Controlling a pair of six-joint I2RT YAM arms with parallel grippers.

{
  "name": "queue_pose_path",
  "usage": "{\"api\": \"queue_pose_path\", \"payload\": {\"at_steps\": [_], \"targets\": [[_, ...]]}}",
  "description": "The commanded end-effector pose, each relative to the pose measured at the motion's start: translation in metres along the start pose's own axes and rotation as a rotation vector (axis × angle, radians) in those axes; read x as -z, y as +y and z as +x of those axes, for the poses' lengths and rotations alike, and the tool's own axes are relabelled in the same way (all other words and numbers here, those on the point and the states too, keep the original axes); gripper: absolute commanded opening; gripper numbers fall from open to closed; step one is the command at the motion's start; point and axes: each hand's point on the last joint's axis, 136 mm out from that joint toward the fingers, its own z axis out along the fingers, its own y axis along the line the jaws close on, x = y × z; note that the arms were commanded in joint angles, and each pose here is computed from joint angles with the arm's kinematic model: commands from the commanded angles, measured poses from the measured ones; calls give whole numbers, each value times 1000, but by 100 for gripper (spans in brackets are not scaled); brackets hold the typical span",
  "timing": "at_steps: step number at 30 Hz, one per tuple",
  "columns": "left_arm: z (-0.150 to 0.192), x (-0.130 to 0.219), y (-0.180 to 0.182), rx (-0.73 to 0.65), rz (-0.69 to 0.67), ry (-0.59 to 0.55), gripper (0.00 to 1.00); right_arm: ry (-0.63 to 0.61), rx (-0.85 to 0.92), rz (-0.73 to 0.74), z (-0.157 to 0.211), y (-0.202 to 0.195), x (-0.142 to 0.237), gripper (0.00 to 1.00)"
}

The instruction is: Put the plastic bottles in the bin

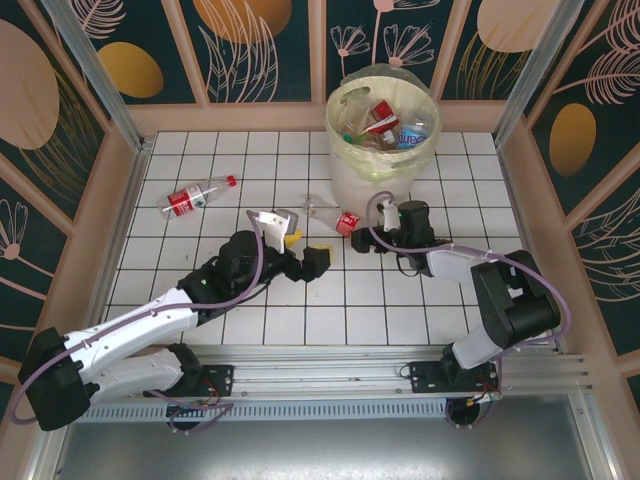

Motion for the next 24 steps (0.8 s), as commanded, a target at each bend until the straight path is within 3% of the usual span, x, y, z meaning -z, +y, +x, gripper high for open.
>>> {"api": "queue_pose_path", "payload": {"at_steps": [1, 13, 20, 24], "targets": [[-10, 3, -9, -11, 28, -14, 99, 20, 60, 36, 1, 4, -6, 92], [-10, 6, -8, -16, 23, -22, 99, 154, 161, 180, 22, 5, -26, 73], [-10, 9, -6, -18, 14, -26, 99, 242, 225, 213, 43, 10, -40, 71], [-13, 11, -6, -19, 13, -35, 99, 258, 242, 222, 48, 12, -43, 63]]}}
